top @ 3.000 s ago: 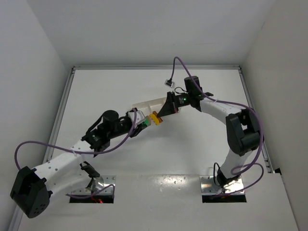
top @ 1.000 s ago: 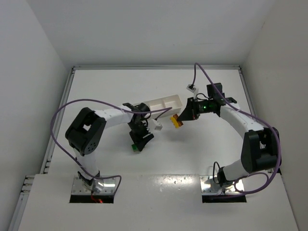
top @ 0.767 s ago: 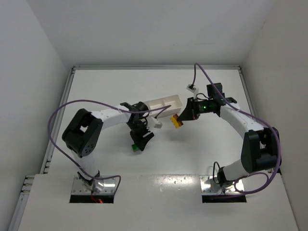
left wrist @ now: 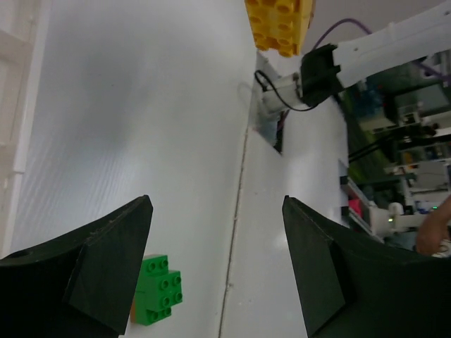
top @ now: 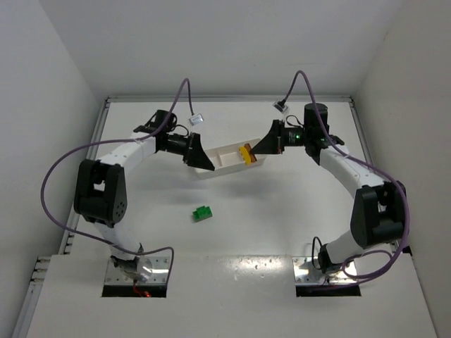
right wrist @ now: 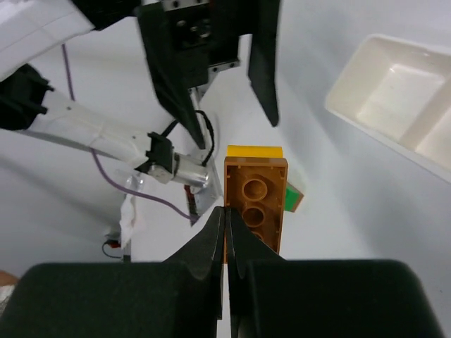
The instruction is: Sort the legos into containers by color
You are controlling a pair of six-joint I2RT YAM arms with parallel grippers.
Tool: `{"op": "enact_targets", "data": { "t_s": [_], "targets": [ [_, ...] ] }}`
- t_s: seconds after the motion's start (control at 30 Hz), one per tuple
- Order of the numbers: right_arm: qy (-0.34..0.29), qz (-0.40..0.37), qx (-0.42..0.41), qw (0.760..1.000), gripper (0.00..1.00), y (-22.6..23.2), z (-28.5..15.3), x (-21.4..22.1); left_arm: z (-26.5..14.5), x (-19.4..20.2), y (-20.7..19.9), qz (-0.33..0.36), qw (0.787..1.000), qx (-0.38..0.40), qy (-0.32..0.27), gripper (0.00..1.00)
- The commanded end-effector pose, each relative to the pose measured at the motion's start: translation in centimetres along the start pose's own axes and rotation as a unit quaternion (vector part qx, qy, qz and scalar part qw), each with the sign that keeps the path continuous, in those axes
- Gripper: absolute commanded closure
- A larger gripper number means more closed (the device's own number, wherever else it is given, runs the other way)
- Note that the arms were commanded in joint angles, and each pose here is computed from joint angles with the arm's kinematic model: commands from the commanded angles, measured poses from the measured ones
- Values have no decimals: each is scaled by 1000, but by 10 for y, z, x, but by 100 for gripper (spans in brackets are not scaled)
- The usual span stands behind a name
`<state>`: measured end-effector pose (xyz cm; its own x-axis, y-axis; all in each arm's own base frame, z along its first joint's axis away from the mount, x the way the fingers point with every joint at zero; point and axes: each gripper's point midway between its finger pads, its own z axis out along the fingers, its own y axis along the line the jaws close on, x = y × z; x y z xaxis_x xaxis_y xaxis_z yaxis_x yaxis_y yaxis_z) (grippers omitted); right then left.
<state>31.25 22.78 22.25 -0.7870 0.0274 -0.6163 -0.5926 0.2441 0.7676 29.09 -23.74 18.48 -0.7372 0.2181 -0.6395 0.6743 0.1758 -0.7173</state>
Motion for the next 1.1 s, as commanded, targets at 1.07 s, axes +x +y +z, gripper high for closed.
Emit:
{"op": "enact_targets", "data": {
  "t_s": [1.07],
  "targets": [
    [64,-34,-118,990,100,49,52,-6,27,-59,-45,70,989,129,2,25]
  ]
}}
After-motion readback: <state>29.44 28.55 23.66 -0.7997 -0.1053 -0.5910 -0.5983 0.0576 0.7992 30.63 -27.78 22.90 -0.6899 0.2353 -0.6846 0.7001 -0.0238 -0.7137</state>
